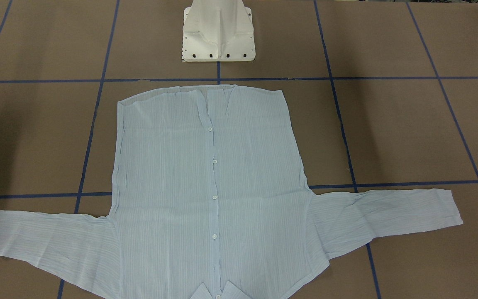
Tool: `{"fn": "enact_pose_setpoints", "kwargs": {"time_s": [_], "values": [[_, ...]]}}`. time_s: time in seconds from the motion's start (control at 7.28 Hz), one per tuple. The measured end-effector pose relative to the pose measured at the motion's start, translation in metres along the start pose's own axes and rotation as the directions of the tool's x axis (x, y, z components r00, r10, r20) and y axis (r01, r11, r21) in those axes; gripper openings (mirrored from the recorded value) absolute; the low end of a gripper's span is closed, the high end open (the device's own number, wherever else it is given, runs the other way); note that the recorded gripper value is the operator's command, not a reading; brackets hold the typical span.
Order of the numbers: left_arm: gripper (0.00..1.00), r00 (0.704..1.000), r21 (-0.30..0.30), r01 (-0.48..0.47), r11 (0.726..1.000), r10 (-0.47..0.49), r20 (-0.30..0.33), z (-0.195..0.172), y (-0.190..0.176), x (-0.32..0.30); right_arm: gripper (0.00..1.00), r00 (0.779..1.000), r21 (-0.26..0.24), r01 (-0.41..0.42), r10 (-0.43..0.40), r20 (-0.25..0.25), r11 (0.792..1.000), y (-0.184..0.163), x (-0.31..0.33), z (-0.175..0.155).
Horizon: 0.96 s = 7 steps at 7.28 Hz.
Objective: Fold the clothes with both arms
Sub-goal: 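Carry the held sleeve with the right gripper across the shirt chest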
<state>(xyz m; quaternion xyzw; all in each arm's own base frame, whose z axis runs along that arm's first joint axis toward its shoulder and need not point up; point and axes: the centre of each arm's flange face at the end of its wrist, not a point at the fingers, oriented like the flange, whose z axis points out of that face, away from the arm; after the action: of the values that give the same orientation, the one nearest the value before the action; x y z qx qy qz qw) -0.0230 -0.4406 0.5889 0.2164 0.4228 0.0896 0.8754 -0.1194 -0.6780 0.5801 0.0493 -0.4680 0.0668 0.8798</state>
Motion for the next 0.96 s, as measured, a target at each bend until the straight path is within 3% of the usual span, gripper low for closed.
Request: {"fn": "enact_pose_setpoints", "kwargs": {"time_s": [0.41, 0.55, 0.96], "values": [[1.0, 1.0, 0.002, -0.003, 1.0, 0.003, -0.003, 0.0, -0.003, 0.001, 0.0, 0.991, -0.049, -0.09, 0.094, 0.092, 0.995, 0.023, -0.182, 0.037], [1.0, 1.0, 0.002, -0.003, 1.0, 0.003, -0.003, 0.0, -0.003, 0.001, 0.0, 0.986, -0.031, -0.129, 0.132, 0.103, 0.991, 0.029, -0.255, 0.052], [1.0, 1.0, 0.004, -0.005, 1.0, 0.005, -0.009, -0.001, -0.004, 0.003, 0.0, 0.961, 0.097, -0.257, 0.243, 0.134, 0.962, 0.051, -0.468, 0.098]]}}
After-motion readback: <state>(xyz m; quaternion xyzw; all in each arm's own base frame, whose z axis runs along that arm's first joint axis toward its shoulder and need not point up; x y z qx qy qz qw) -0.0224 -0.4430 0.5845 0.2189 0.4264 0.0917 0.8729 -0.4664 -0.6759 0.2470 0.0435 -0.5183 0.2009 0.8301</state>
